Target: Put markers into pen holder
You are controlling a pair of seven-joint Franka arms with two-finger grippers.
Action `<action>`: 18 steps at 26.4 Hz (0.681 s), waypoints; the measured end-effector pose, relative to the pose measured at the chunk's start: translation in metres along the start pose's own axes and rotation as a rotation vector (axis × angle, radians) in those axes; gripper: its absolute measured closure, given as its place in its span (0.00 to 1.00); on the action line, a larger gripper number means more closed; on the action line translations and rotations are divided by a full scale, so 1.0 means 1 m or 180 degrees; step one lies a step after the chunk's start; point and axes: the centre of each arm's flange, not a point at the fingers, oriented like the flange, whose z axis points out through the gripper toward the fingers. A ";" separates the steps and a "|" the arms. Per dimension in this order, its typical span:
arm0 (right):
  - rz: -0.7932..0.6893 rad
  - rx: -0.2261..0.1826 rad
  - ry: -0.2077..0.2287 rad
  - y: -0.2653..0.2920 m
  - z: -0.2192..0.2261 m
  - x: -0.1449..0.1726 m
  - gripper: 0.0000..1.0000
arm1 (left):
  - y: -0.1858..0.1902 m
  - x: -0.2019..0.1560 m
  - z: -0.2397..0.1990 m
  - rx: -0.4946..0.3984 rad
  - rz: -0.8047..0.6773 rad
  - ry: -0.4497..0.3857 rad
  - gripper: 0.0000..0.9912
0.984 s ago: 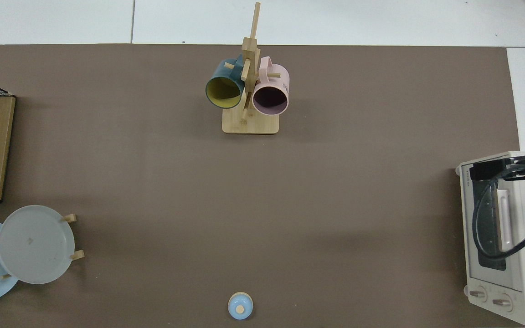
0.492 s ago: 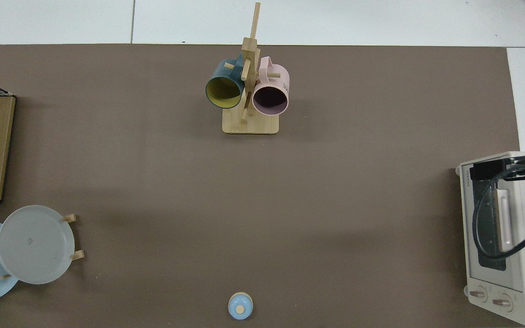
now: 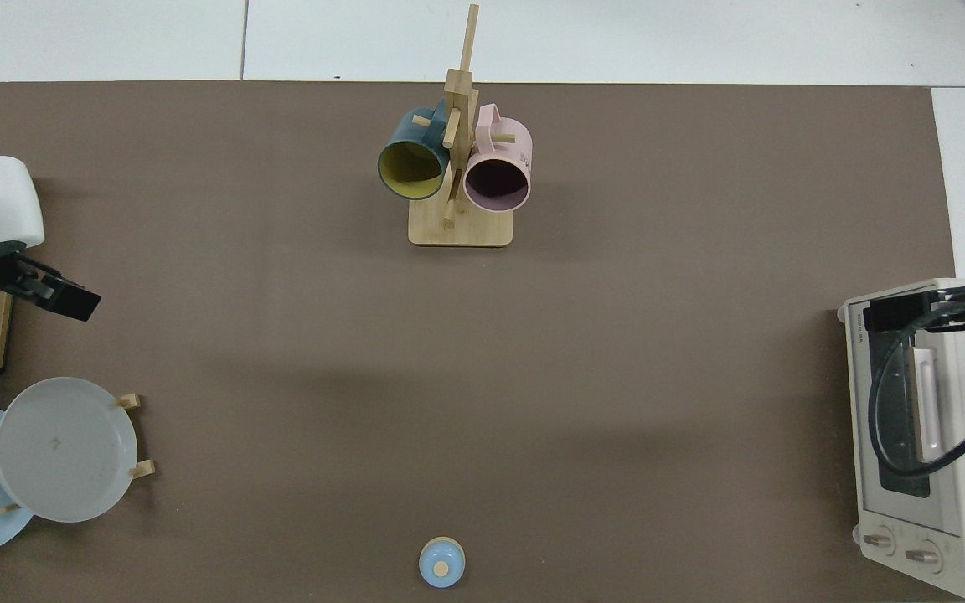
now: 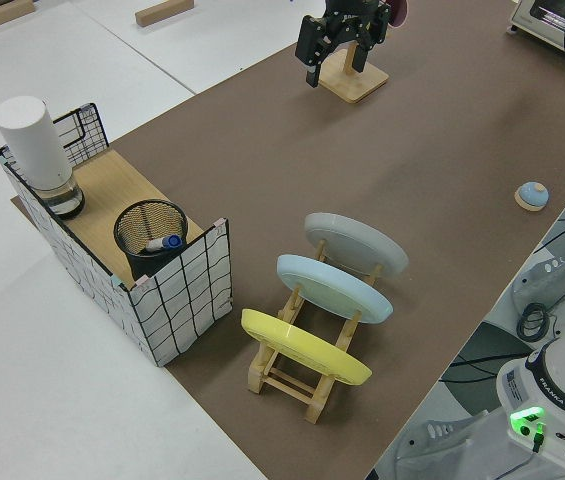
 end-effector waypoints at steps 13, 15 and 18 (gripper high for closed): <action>0.0000 0.0000 0.0000 0.000 0.000 0.000 0.00 | -0.007 -0.004 -0.003 -0.0162 -0.0186 0.0055 0.00; 0.0000 0.0000 0.0000 0.000 0.000 0.000 0.00 | -0.004 -0.004 -0.008 -0.0155 -0.0177 0.0087 0.00; 0.0000 0.0000 0.0000 0.000 0.000 0.000 0.00 | -0.002 -0.004 -0.016 -0.0144 -0.0166 0.0135 0.00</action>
